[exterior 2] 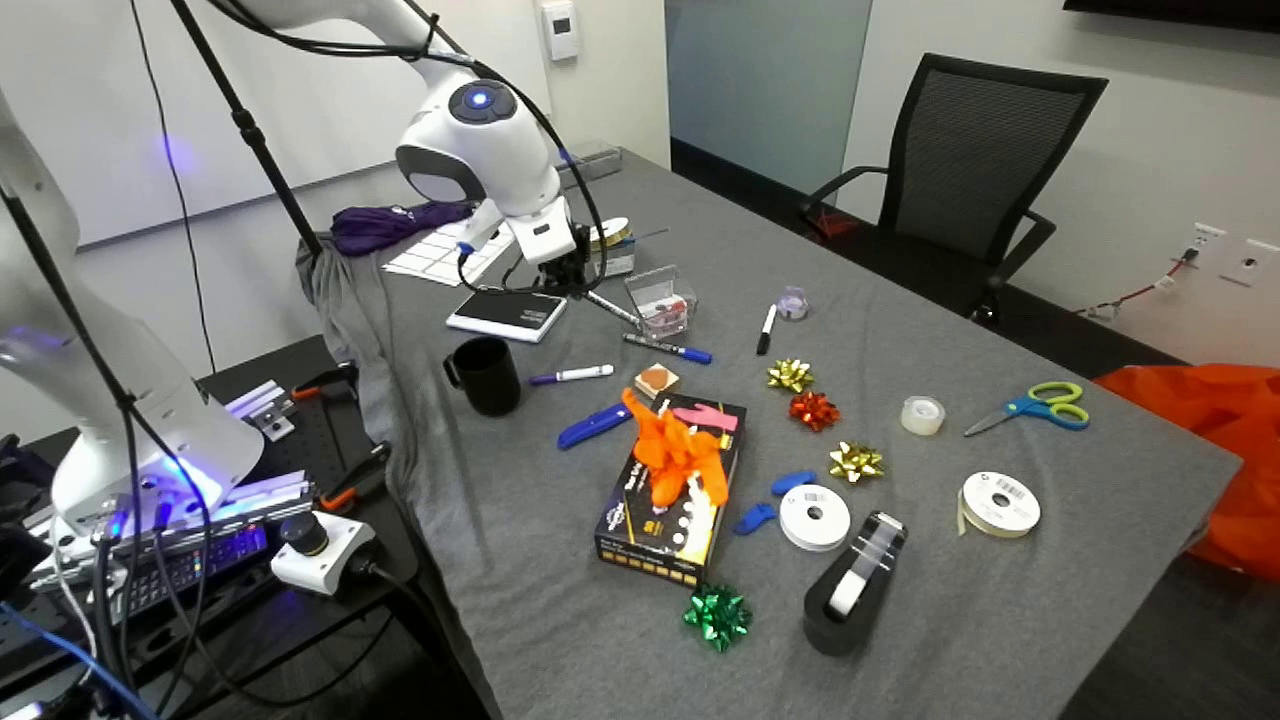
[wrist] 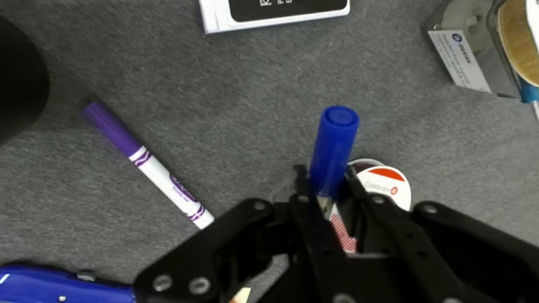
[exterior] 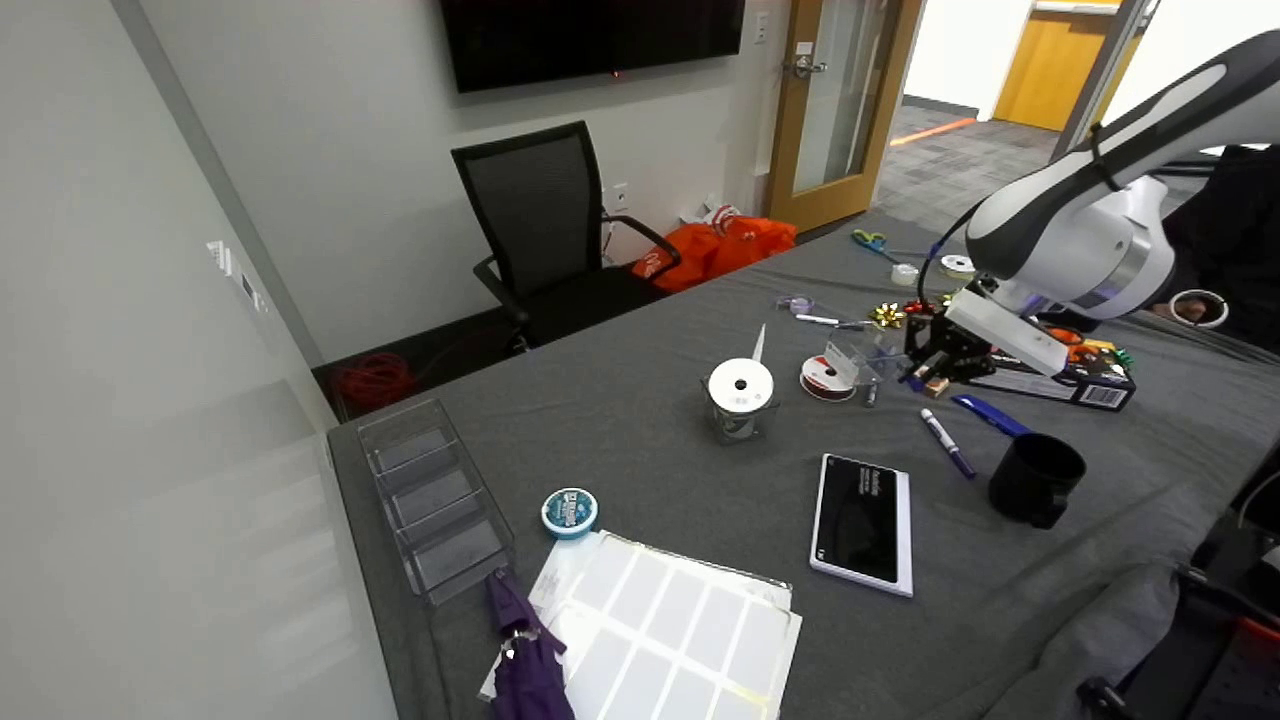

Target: Remove the marker from the black cup and put it on the table

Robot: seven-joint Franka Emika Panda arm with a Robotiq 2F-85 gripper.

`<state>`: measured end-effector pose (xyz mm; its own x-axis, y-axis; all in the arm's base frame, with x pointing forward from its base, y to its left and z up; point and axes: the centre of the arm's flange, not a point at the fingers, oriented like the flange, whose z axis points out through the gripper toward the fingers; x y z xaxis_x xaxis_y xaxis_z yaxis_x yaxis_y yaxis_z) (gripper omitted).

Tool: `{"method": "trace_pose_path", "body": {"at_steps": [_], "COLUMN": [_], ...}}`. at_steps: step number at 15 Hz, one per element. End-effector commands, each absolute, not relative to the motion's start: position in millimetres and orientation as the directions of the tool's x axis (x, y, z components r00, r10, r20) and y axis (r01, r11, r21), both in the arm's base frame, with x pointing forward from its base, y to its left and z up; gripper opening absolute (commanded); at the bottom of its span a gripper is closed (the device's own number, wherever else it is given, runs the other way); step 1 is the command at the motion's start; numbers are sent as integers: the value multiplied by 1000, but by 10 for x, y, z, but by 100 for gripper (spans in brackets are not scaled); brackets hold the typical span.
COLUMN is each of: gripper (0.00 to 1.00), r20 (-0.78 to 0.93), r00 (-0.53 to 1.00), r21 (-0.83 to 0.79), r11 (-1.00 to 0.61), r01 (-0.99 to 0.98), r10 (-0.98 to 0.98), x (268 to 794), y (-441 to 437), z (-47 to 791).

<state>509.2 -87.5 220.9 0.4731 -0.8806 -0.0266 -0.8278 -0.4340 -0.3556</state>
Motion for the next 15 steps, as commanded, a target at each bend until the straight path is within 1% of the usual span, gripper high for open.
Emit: {"method": "trace_pose_path", "body": {"at_steps": [1, 2, 3, 4, 5, 11, 12, 13, 15], "gripper": [5, 5, 44, 45, 51, 94, 98, 100, 100], "r20": [9, 15, 21, 20, 18, -24, -31, -29, -32], "r00": [444, 439, 433, 429, 427, 445, 452, 460, 478], "r21": [-347, -344, -341, -340, -340, -350, -341, -324, -291], "r11": [-419, -417, -414, -410, -407, -409, -415, -427, -449], "r01": [-839, -842, -844, -847, -848, -843, -843, -844, -845], "r10": [-896, -898, -901, -903, -904, -895, -892, -887, -878], "x": [5106, 5105, 5102, 5097, 5092, 5011, 4972, 4932, 4926], "y": [-977, -992, -1002, -1009, -1010, -1019, -1019, -1015, -1043], "z": [2101, 2087, 2075, 2075, 2081, 2215, 2281, 2352, 2492]}}
